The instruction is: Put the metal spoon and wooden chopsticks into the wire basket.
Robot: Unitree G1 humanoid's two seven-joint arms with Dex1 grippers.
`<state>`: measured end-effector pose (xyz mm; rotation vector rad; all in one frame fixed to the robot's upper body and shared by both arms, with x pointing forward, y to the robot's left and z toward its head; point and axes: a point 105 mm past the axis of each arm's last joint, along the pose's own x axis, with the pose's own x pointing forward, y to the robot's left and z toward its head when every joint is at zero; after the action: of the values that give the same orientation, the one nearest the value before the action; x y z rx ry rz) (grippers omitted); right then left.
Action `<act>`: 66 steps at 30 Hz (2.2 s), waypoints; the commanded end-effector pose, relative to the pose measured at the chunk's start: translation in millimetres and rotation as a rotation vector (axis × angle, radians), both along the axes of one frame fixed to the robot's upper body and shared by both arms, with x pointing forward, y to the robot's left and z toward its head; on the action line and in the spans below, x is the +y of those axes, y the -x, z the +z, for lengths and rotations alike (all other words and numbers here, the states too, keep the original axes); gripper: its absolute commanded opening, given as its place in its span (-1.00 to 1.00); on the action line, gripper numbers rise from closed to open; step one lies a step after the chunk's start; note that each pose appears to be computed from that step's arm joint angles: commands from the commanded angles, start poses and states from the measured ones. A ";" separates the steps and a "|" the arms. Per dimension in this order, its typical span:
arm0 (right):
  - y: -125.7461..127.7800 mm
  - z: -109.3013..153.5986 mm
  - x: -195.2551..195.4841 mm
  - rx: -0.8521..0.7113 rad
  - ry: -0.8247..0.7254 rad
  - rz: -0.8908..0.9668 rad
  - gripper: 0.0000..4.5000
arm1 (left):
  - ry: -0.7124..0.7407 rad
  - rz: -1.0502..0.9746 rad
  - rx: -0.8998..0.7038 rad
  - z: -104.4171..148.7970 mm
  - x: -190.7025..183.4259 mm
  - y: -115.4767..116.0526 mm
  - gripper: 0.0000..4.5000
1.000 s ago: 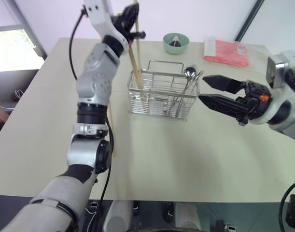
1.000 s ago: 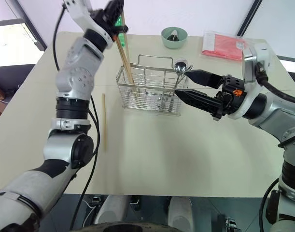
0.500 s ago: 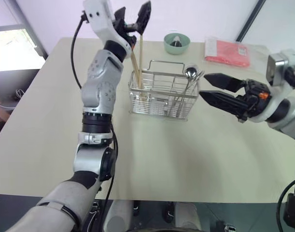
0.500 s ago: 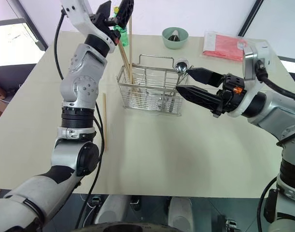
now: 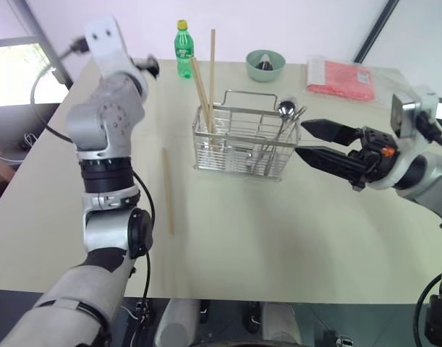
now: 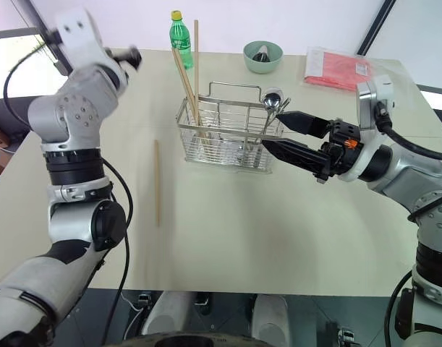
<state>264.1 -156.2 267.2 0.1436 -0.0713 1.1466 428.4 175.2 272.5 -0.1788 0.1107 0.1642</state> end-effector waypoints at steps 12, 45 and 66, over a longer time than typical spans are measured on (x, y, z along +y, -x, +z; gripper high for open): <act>6.4 1.7 4.2 -0.024 0.012 0.034 1.00 | 0.092 0.027 0.544 -116.4 -6.4 45.6 0.99; 6.1 2.3 -12.2 -0.042 0.050 -0.018 1.00 | 0.060 0.139 -0.008 -48.6 37.7 0.8 -0.96; 6.9 7.8 -14.2 -0.038 0.008 -0.074 1.00 | 0.219 -0.719 -0.739 133.8 -87.3 38.9 -0.96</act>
<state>265.0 -170.0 262.4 0.1296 -0.0485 1.0695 397.2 97.8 402.5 -0.4454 -0.5172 -0.6004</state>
